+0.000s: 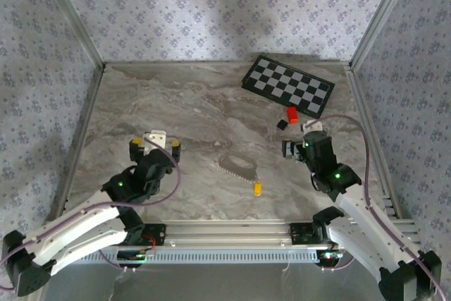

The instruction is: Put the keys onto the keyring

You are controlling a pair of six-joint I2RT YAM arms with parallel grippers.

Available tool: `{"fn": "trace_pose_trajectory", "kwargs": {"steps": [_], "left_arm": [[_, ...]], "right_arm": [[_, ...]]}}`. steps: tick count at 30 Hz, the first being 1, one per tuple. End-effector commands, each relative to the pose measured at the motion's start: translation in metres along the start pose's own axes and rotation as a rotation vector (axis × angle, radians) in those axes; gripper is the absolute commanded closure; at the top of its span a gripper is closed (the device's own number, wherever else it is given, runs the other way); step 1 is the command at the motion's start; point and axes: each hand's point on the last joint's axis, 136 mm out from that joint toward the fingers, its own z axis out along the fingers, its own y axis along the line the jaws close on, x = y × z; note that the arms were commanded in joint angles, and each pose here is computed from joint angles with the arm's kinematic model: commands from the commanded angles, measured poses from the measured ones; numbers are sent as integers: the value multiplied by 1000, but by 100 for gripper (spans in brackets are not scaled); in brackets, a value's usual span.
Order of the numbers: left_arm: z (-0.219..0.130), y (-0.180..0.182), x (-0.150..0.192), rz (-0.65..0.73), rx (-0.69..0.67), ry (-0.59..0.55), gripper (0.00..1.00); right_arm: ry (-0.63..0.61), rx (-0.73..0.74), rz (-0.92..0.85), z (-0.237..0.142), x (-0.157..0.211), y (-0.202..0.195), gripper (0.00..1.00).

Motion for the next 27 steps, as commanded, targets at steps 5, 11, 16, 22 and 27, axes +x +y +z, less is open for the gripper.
{"fn": "trace_pose_trajectory", "kwargs": {"steps": [5,11,16,22,27], "left_arm": [[17,0,-12,11,-6,-46,0],[30,26,7,-5,-83,-35,0],[37,52,18,11,-198,-3,1],[44,80,31,-30,-310,-15,0],[56,96,53,-125,-304,19,1]], "right_arm": [[-228,206,89,-5,-22,-45,0],[-170,417,97,1,6,-82,0],[-202,371,75,12,19,-78,0],[-289,385,85,10,28,-83,0],[-227,413,58,21,38,-89,0]]}}
